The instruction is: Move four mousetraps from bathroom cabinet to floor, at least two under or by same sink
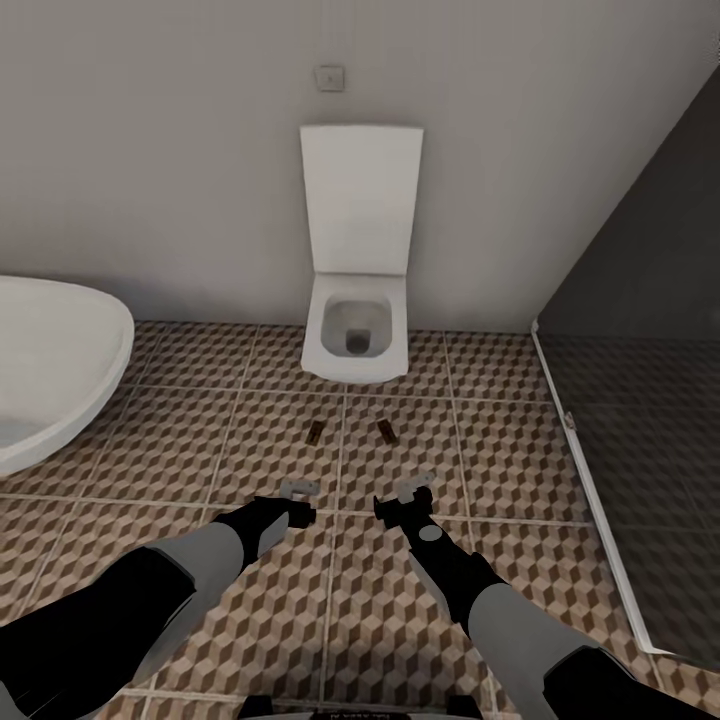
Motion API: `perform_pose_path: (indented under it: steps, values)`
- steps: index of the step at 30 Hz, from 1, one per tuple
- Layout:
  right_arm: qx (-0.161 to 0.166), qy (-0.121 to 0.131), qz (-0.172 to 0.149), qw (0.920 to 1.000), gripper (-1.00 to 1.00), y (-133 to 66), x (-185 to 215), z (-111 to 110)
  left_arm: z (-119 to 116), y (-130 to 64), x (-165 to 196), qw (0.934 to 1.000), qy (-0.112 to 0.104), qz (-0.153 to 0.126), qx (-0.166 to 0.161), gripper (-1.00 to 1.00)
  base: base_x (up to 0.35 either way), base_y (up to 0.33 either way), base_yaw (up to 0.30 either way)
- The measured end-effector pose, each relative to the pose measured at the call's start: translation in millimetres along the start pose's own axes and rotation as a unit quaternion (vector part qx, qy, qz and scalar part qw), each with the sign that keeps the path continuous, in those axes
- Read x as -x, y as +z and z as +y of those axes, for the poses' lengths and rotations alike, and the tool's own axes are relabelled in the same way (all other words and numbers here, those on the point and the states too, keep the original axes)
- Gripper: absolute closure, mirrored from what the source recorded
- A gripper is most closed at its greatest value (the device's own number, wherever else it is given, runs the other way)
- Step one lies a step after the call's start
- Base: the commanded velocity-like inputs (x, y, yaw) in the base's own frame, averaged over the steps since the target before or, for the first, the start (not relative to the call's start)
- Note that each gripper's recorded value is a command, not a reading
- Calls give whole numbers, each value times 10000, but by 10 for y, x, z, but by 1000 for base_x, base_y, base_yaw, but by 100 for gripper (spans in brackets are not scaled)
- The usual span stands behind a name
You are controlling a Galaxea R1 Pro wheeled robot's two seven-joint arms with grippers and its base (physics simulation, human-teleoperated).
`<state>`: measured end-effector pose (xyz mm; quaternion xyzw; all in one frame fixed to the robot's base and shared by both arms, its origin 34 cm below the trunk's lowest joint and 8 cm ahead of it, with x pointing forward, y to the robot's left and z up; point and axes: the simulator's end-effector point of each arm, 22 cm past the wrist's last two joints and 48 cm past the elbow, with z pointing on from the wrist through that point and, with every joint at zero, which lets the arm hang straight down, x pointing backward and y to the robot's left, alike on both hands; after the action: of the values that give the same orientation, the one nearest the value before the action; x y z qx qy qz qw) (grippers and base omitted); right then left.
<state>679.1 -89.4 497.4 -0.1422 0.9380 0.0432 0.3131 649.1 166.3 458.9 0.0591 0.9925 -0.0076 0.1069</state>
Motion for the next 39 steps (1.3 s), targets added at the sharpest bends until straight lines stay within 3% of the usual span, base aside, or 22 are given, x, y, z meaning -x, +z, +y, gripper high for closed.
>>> perform_pose_path:
  steps: [39]
  values:
    - [2, 1, 6, 10000, -100, -462, 296, 8, -6, -544, 76, 10000, -1, 7, -1, -100, 0, 0, 0]
